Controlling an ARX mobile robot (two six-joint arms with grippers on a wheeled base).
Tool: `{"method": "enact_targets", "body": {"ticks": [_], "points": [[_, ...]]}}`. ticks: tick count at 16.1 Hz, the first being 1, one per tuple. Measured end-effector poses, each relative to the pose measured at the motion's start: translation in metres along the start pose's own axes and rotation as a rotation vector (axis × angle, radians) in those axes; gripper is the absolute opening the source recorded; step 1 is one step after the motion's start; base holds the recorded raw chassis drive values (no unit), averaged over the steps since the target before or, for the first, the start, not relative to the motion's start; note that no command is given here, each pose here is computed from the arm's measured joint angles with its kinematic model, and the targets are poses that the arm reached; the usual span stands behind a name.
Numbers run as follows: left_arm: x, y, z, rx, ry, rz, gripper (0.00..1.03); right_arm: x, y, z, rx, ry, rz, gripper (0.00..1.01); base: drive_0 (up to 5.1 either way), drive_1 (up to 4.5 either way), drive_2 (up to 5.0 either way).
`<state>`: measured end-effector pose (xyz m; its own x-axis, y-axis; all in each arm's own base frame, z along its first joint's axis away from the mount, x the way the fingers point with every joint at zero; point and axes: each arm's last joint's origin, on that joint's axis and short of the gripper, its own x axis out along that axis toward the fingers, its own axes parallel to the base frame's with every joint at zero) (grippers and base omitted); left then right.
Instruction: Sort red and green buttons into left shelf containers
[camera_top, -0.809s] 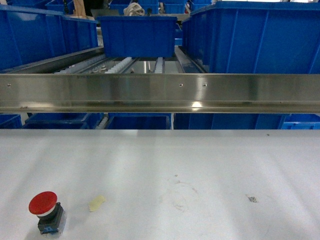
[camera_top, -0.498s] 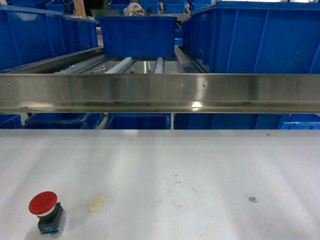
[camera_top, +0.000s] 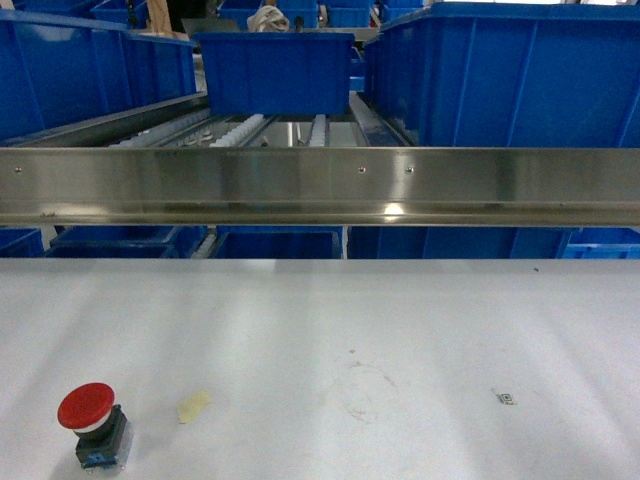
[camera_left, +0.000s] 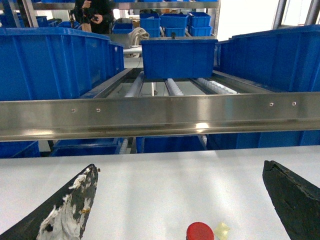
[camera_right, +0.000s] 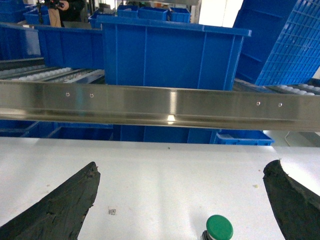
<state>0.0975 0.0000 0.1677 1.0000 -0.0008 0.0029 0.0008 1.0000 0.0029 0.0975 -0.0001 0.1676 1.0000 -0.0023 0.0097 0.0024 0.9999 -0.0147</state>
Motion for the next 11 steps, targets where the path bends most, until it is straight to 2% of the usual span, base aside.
{"method": "enact_targets", "body": {"ticks": [1, 2, 4, 9, 11], "points": [[0.002, 0.0, 0.004, -0.001, -0.039, -0.009, 0.98, 0.004, -0.001, 0.004, 0.0, -0.031, -0.005, 0.98, 0.0, 0.0, 0.0], [0.011, -0.001, 0.006, -0.004, -0.04, -0.021, 0.98, 0.013, -0.005, 0.004, 0.006, -0.017, -0.024, 0.98, 0.0, 0.0, 0.0], [0.033, -0.006, 0.001, -0.004, 0.007, -0.052, 0.98, 0.036, -0.014, -0.001, 0.025, 0.017, -0.061, 0.98, 0.0, 0.0, 0.0], [0.06, -0.015, -0.008, 0.001, 0.096, -0.093, 0.98, 0.064, -0.019, -0.007, 0.053, 0.081, -0.063, 0.98, 0.0, 0.0, 0.0], [0.072, -0.019, -0.012, 0.001, 0.125, -0.114, 0.98, 0.077, -0.022, -0.015, 0.06, 0.098, -0.087, 0.98, 0.0, 0.0, 0.0]]}}
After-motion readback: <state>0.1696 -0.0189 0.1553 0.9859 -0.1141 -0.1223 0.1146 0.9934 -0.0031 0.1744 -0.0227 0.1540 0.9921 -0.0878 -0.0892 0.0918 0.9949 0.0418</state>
